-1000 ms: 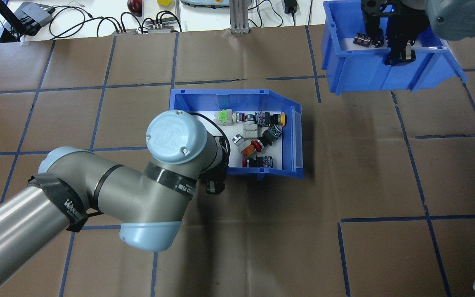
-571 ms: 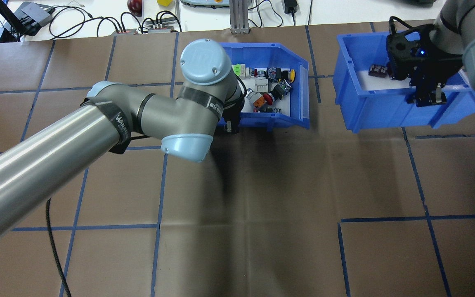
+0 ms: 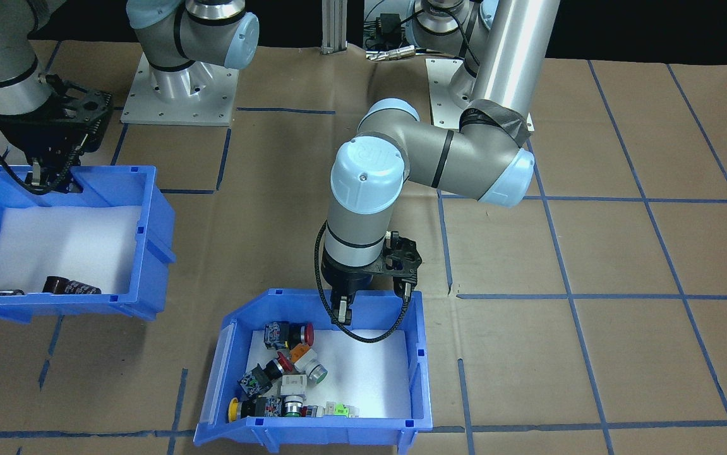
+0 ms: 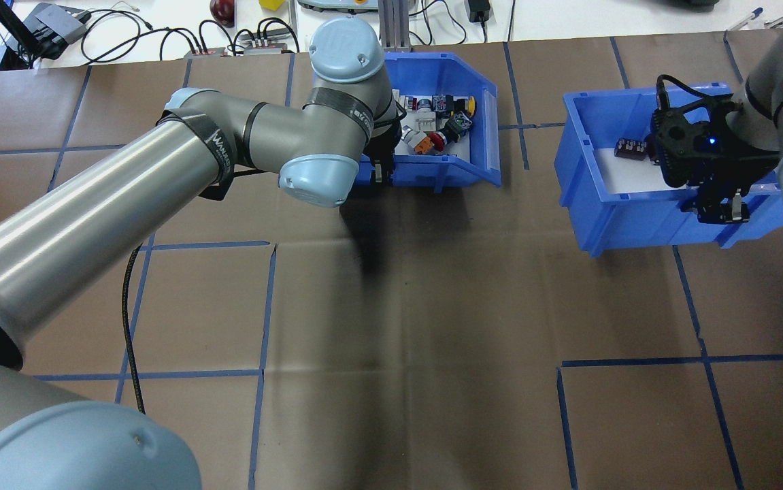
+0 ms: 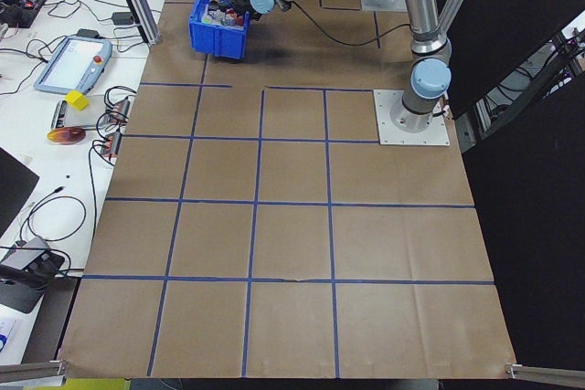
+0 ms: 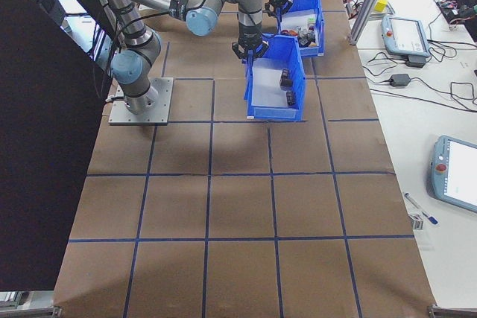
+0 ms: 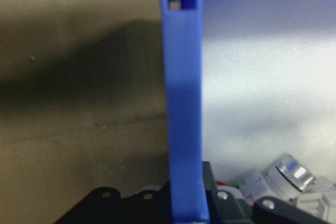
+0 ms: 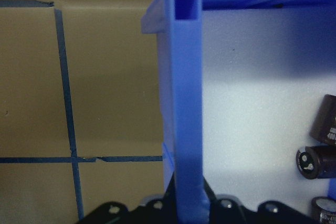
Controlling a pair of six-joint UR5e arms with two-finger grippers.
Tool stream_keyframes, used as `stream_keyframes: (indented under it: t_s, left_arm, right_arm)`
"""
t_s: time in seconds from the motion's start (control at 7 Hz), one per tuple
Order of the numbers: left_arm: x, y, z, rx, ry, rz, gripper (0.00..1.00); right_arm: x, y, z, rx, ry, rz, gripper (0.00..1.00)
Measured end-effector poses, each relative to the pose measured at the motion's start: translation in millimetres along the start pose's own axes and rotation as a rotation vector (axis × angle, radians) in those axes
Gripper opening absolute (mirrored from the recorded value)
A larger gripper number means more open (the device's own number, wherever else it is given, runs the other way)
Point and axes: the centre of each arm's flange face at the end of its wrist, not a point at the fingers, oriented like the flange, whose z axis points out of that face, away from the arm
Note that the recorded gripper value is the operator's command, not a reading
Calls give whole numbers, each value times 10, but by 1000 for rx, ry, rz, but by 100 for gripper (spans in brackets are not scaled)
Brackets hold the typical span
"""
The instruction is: Place button box in front
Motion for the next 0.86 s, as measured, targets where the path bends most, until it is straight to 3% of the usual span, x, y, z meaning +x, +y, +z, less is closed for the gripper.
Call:
stream_keyframes:
  t_s: [0.43,0.86]
  left_arm:
    - [-8,-111,111,-63,-56,-35,5]
    - [67,-201,205,-66,-66,-54,8]
  right_arm:
    - [-18,-4,20,1,-4,0,7]
    - [-109,-44,54,3,-12,0,7]
